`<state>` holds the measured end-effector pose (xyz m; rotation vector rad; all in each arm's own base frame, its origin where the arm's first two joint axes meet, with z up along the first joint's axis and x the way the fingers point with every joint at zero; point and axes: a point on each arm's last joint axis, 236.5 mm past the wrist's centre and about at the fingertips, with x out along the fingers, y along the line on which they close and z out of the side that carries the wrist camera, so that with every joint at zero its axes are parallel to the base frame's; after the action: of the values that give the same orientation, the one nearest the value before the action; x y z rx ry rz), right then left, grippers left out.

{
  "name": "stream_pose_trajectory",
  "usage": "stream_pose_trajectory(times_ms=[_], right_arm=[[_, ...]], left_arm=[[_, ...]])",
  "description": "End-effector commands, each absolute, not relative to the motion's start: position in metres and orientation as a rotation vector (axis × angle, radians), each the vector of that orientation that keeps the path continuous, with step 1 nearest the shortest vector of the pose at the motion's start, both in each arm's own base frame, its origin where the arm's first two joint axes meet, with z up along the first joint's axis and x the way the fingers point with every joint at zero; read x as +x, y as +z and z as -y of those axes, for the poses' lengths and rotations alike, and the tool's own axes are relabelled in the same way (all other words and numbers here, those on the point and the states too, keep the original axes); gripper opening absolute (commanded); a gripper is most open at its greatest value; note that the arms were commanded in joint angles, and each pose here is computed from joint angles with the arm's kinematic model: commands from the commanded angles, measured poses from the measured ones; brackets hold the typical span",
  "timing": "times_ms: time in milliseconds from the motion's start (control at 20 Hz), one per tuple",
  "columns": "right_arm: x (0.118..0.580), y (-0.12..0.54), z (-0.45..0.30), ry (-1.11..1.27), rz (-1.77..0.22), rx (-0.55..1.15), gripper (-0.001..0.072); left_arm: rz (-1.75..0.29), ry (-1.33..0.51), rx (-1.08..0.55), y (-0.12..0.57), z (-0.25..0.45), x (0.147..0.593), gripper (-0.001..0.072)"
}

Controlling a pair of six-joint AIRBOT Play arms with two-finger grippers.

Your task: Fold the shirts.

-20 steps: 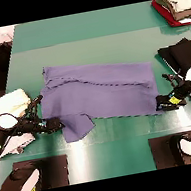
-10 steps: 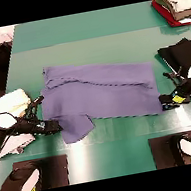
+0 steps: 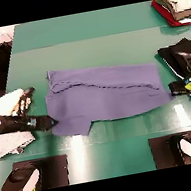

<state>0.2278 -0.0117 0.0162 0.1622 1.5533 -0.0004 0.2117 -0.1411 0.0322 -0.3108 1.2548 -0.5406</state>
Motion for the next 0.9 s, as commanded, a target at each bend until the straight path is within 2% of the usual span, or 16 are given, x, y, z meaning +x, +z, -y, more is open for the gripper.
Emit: stream_pose_trajectory(times_ms=[0,150,500,850], right_arm=[[0.269,0.035,0.004,0.017,-1.45,0.171,0.0012],[0.3,0.042,0.002,0.024,-1.416,0.161,0.0012],[0.367,0.034,0.009,-0.016,-1.34,0.2,0.0012],[0.411,0.019,0.015,-0.038,-1.304,0.222,0.0013]], left_arm=[[-0.968,-0.5,-0.281,0.085,0.136,0.275,0.0022],[-0.888,-0.474,-0.27,0.102,0.134,0.324,0.0023],[-0.806,-0.379,-0.262,0.085,0.122,0.435,0.0023],[-0.748,-0.325,-0.234,0.064,0.112,0.494,0.0024]])
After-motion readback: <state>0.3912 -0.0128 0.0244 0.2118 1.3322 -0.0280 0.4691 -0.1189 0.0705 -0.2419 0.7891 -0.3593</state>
